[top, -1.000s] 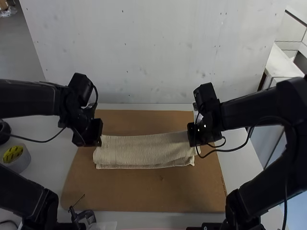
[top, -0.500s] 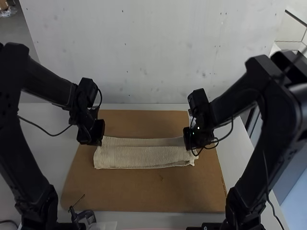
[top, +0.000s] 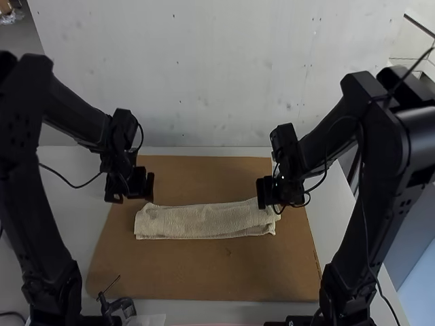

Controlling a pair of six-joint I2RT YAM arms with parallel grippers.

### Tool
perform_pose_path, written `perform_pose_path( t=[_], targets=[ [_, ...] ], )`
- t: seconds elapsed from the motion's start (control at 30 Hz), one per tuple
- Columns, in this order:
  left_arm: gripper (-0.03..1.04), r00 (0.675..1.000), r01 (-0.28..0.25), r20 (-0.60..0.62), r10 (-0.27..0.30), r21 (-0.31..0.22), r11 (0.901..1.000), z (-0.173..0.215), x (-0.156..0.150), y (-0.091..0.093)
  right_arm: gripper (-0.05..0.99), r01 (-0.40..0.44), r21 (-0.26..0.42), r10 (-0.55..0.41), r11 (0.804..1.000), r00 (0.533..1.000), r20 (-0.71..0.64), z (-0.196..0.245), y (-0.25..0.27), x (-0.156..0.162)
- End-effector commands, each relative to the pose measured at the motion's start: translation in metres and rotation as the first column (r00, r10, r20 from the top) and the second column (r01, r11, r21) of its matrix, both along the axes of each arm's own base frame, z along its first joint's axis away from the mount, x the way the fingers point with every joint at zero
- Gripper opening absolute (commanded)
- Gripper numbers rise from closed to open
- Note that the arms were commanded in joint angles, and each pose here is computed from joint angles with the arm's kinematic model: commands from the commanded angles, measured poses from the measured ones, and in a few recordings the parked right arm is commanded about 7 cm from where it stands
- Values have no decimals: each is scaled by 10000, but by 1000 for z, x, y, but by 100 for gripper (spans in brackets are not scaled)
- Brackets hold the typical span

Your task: Fold the towel.

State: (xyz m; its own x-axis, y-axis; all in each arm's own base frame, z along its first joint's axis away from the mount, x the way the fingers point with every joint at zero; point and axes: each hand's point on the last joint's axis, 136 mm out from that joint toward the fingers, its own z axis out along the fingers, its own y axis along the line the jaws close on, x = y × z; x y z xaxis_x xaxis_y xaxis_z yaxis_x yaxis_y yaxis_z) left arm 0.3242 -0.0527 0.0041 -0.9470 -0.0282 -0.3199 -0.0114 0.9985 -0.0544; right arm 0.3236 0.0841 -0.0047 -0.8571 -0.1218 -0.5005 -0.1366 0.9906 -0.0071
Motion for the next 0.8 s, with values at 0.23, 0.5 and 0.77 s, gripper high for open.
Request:
perform_pose_path(
  t=[0.23,0.5,0.77],
  targets=[
    [100,9815,114,1915,-87,-132,9998,66,12,2,93,844,1122,-778,9901,9950,-622,16,-1,-16],
    [100,9701,31,2428,30,-248,9997,78,15,3,90,1750,1253,-1399,9766,9585,-2482,-28,-7,-16],
    [99,9659,-194,2572,288,-390,9991,79,19,13,9,1739,1107,-1275,9785,9326,-3376,-45,12,-19]
  ],
)
